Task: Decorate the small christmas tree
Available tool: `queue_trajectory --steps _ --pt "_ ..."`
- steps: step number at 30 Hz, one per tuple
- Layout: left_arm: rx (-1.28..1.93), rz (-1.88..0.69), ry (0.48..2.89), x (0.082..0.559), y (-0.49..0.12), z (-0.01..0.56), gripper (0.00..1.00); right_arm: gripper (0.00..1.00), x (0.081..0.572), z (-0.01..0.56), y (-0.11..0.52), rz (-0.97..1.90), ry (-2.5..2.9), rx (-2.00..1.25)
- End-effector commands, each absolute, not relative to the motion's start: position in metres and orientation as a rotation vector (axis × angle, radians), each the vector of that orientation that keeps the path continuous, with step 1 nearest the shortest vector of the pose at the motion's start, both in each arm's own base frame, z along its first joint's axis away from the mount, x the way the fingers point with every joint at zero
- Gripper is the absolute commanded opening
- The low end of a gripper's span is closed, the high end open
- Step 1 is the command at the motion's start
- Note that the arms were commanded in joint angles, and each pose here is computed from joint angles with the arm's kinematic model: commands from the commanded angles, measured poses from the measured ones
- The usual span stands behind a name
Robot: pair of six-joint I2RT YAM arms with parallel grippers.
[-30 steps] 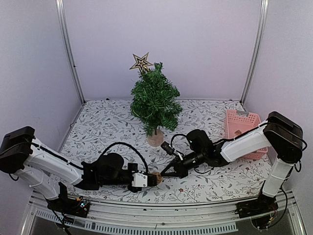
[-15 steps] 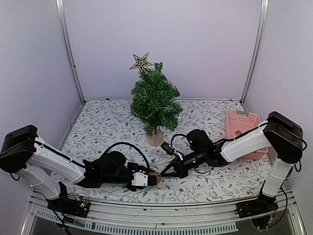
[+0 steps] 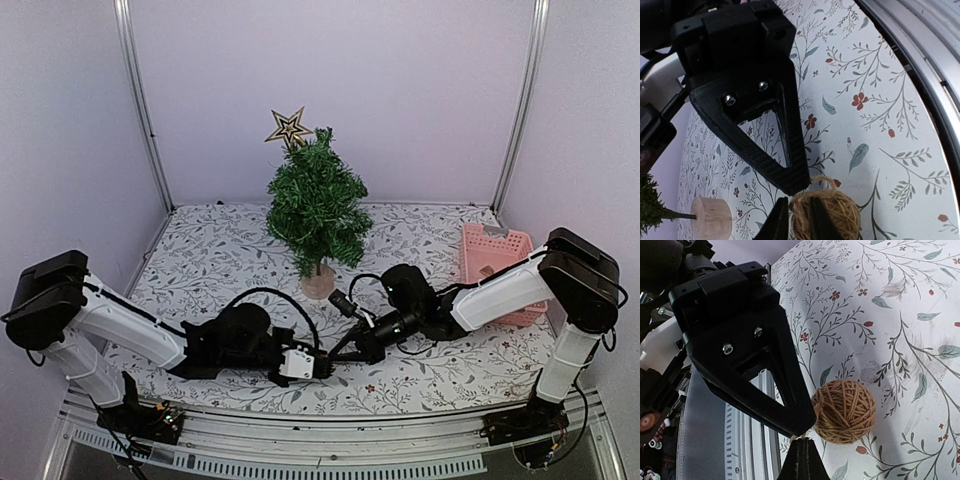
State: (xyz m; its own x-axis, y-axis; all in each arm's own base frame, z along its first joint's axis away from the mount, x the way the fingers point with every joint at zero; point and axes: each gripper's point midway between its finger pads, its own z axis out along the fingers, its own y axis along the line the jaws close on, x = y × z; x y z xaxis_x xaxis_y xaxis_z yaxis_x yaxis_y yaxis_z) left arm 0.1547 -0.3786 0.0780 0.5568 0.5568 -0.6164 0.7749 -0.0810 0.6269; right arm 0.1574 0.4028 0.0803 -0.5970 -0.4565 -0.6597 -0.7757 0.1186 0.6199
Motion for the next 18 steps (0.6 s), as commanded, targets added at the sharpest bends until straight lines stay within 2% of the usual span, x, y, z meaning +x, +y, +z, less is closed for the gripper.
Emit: queue_trajectory --steps 1,5,13,18 --pt "1.787 -0.283 1.107 0.154 -0.38 0.076 0.1 0.0 0.159 0.088 0.405 1.48 2.05 -1.224" --pt "1.804 -0.298 1.116 0.152 -0.38 0.075 0.0 0.0 0.158 0.088 0.404 1.477 2.049 -1.226" --pt "1.696 -0.327 1.172 0.156 -0.376 0.095 0.0 0.02 0.159 0.085 0.402 1.461 2.067 -1.215" --pt "1.587 -0.349 1.233 0.161 -0.368 0.105 0.0 0.33 0.166 0.086 0.398 1.426 2.069 -1.177"
